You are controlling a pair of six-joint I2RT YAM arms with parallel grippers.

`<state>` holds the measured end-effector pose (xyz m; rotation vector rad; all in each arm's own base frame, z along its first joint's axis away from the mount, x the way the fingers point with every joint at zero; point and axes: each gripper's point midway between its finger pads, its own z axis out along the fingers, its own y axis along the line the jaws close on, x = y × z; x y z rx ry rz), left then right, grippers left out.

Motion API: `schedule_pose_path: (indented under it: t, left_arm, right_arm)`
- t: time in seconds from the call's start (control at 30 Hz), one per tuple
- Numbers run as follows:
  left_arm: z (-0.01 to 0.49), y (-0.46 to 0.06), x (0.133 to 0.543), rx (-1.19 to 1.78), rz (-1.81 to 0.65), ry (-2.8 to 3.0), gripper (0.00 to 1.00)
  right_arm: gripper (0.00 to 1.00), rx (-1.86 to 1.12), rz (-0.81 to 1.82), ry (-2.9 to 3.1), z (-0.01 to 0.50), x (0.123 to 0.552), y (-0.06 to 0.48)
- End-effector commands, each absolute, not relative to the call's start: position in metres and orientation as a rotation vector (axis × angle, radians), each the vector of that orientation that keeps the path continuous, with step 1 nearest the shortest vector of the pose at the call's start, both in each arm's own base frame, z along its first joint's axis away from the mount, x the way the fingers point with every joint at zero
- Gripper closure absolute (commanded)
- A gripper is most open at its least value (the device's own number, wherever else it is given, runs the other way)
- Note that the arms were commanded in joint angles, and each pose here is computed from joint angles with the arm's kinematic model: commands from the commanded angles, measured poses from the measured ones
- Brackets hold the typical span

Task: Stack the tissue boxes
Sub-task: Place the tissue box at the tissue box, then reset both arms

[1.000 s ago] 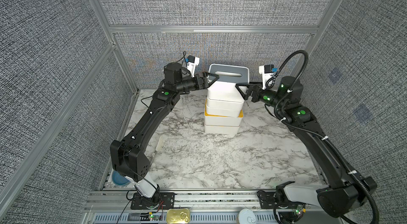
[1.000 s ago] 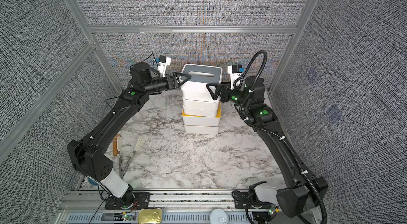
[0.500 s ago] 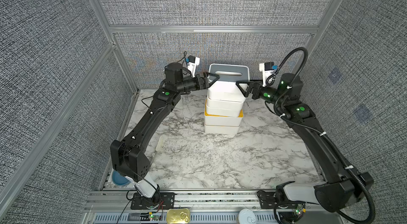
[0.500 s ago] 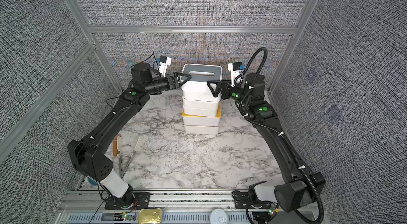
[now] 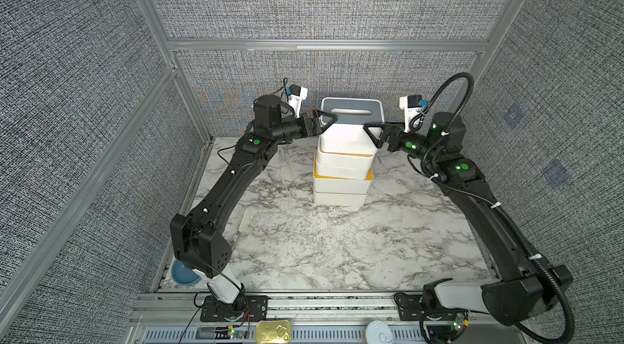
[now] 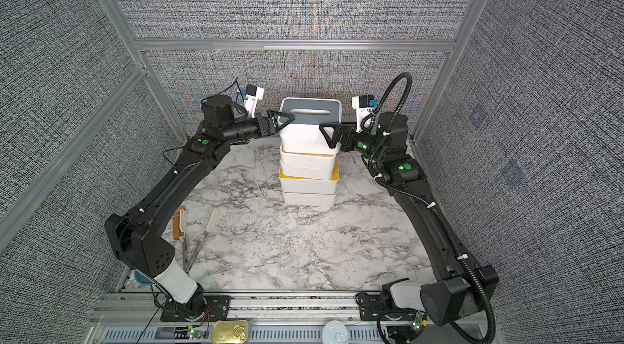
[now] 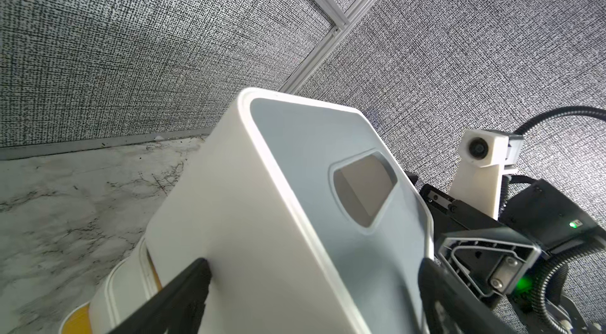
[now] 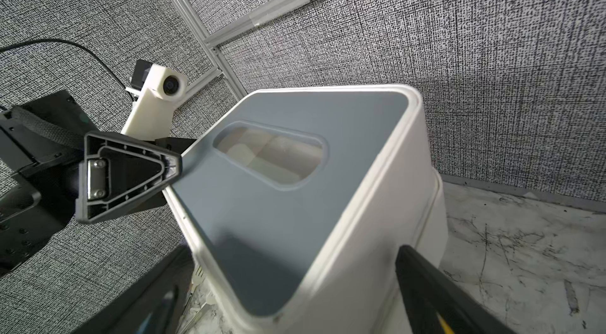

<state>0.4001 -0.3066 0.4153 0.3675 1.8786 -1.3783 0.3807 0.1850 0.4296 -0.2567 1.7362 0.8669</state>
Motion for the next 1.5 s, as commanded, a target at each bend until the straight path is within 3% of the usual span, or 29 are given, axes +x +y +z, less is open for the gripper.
schedule_pose_path:
  t: [0.0,0.3,0.43,0.63,0.87,1.2,1.47]
  left_arm:
    - [0.423,-0.301,0.401,0.377,-1.352,1.864,0.01]
    - [0.447,-0.277,0.385,0.369,-1.320,1.824,0.01]
    - [0.441,-0.250,0.363,0.347,-1.178,1.820,0.01]
    - [0.390,-0.181,0.335,0.143,-0.839,1.873,0.01]
    - [0.286,-0.088,0.331,-0.143,-0.328,1.809,0.01]
    - [0.237,0.007,0.345,-0.350,0.313,1.595,0.01]
    - [0.170,0.055,0.336,-0.372,0.400,1.611,0.01]
  right_arm:
    - [0.01,-0.220,0.835,1.708,0.440,0.378,0.177]
    - [0.01,-0.160,0.796,1.664,0.457,0.356,0.159]
    - [0.01,-0.040,0.702,1.666,0.450,0.345,0.133]
    - [0.01,0.201,0.488,1.659,0.423,0.326,0.071]
    - [0.01,0.317,0.218,1.673,0.372,0.332,0.022]
    - [0.01,0.465,-0.017,1.745,0.257,0.365,-0.047]
    - [0.01,0.515,-0.105,1.810,0.190,0.375,-0.072]
